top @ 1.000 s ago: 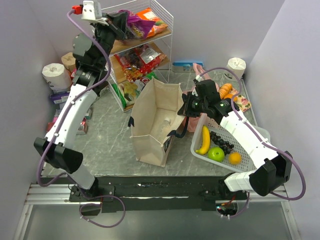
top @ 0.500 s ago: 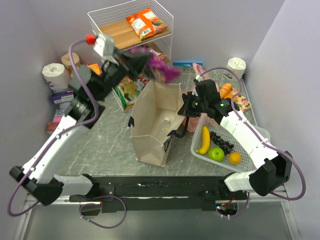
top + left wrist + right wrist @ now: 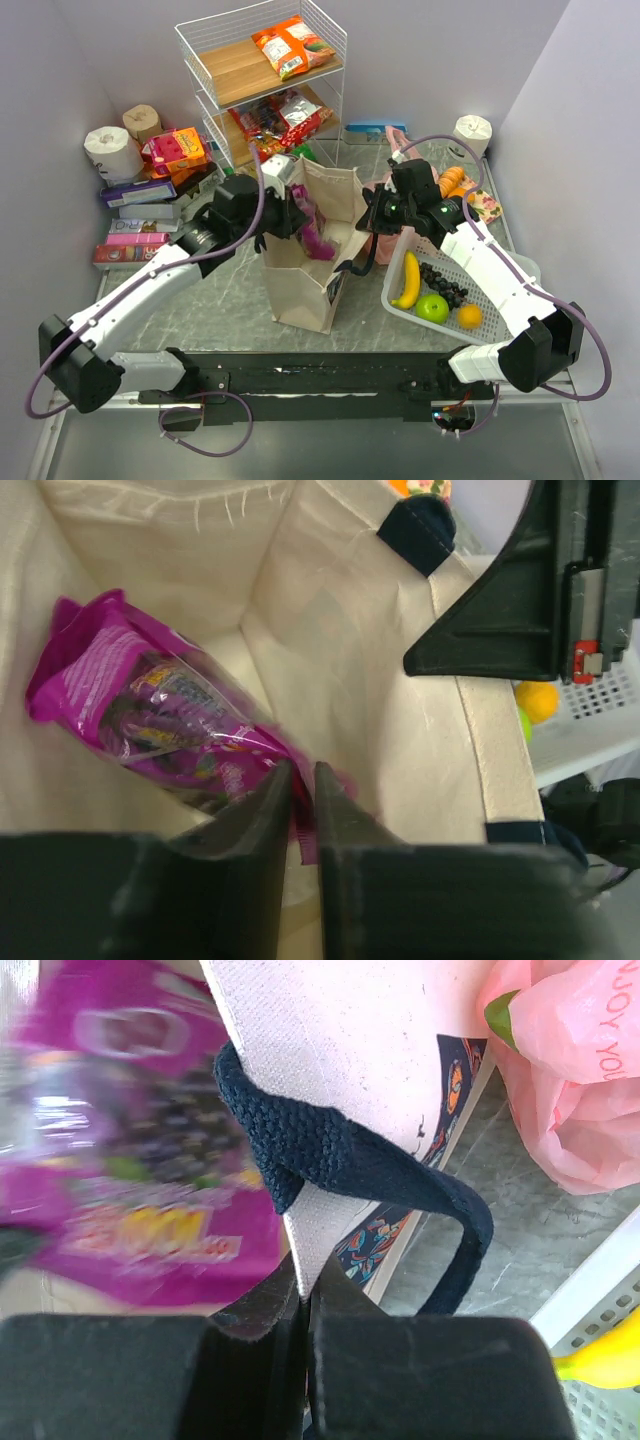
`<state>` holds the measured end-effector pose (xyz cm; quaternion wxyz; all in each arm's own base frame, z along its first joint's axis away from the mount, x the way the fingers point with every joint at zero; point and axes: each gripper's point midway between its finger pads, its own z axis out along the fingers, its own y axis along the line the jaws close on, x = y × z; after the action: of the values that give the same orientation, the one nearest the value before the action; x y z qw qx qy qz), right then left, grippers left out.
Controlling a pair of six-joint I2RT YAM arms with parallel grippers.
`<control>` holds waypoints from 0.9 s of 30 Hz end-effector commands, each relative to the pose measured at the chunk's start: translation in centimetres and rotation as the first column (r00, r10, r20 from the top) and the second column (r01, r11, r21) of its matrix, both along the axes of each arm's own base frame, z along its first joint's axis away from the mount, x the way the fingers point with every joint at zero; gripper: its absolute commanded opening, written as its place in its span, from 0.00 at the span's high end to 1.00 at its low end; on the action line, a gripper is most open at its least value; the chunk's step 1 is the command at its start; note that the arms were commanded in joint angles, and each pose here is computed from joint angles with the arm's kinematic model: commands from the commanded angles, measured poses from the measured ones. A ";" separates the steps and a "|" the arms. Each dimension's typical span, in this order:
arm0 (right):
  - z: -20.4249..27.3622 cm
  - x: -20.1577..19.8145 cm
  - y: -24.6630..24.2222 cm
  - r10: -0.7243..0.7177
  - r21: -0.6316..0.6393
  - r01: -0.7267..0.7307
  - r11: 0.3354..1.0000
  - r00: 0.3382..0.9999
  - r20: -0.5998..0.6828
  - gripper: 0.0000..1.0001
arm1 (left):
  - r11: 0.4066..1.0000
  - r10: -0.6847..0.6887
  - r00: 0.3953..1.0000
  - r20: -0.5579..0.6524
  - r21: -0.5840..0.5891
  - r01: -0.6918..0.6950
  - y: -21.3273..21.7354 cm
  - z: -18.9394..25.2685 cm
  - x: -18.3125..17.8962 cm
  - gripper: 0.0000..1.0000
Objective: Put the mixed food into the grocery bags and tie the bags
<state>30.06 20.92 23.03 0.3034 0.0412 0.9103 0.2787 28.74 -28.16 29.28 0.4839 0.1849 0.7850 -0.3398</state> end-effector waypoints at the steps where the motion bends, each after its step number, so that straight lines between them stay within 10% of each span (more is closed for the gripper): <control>1: 2.6 1.2 -0.1 -0.029 0.043 0.026 0.999 0.996 0.087 0.97 | 0.995 -0.072 0.993 0.098 -0.058 0.078 -1.3 4.5 -0.2 0.54; 2: 2.5 1.2 -0.1 -0.029 0.043 0.026 0.999 0.996 0.087 0.97 | 0.994 -0.078 0.990 0.117 -0.069 0.087 -1.5 5.4 -0.2 0.22; 4: 2.5 1.3 0.0 -0.028 0.046 0.025 0.999 0.996 0.084 0.97 | 0.994 -0.050 0.983 0.175 -0.088 0.066 -1.1 7.4 0.2 0.03; 14: 2.8 1.3 0.2 -0.023 0.057 0.017 0.998 0.995 0.094 0.97 | 0.941 0.319 0.842 0.435 -0.253 -0.226 2.1 22.3 6.5 0.04; 27: 3.4 0.8 0.2 -0.021 0.083 0.011 0.997 0.994 0.111 0.97 | 0.787 0.595 0.769 0.235 -0.362 -0.499 4.3 21.6 20.8 0.04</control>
<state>29.98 20.98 23.00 0.2993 0.0457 0.9102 0.2825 47.75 -25.09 49.69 0.7046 -0.0238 0.6658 -0.2443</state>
